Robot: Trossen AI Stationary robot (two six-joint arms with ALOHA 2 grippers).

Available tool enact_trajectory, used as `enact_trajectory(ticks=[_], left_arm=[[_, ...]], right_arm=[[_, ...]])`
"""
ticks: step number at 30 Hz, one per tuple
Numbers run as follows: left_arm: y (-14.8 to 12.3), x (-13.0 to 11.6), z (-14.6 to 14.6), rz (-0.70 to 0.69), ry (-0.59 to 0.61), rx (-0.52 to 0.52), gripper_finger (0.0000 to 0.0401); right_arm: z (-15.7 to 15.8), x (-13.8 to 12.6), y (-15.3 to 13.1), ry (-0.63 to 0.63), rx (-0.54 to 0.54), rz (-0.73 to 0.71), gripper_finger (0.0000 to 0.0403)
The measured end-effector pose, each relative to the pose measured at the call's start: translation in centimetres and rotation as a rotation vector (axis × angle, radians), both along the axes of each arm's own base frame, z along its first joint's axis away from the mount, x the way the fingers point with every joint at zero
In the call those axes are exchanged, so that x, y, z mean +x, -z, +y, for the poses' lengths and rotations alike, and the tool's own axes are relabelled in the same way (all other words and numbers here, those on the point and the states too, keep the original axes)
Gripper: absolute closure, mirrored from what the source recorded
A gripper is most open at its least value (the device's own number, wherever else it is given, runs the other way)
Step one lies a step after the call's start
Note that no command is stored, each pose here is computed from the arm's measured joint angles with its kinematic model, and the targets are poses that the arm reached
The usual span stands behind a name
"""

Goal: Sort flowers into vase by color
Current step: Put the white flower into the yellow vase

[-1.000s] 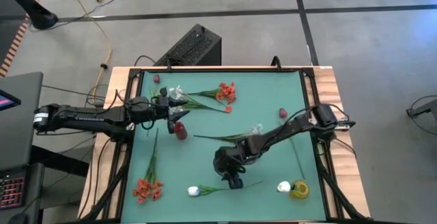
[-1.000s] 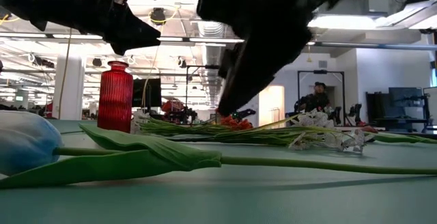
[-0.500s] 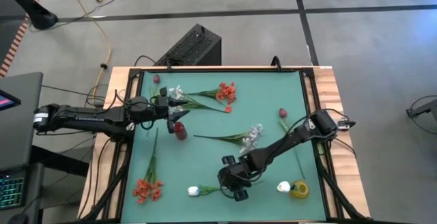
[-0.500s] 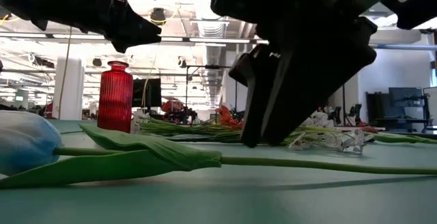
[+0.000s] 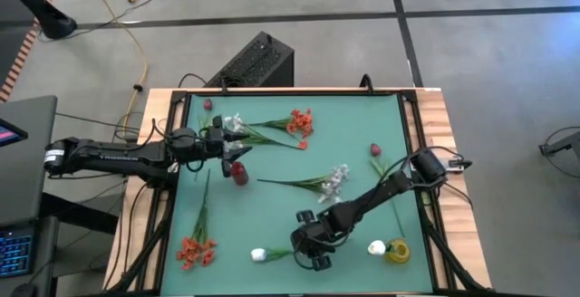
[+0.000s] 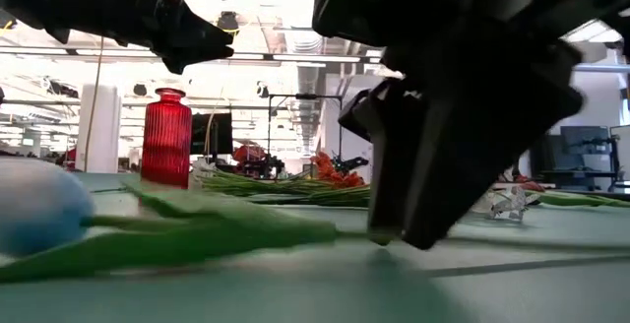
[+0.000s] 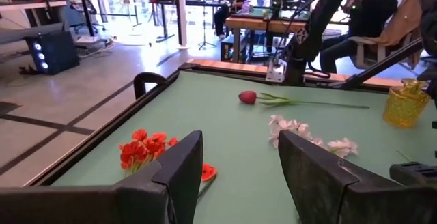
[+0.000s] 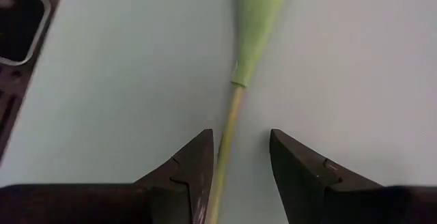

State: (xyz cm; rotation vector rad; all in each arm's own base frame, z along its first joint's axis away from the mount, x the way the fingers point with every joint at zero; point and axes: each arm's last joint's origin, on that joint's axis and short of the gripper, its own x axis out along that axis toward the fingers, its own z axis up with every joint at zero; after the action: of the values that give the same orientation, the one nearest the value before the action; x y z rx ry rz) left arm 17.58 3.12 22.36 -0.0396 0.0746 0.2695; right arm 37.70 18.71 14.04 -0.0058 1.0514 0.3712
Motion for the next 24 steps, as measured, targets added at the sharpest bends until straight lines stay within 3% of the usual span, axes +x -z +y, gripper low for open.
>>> enact_trajectory(ticks=[8,24], left_arm=[[0.0,0.0,0.0,0.000,-0.001,0.000,0.0221],[0.0,0.0,-0.1,0.000,0.008,-0.001,0.0221]], right_arm=[[-0.1,0.9,-1.4,0.027,-0.017,-0.028,0.0241],[0.1,-0.2,0.2,0.074,-0.095,-0.022,0.0267]])
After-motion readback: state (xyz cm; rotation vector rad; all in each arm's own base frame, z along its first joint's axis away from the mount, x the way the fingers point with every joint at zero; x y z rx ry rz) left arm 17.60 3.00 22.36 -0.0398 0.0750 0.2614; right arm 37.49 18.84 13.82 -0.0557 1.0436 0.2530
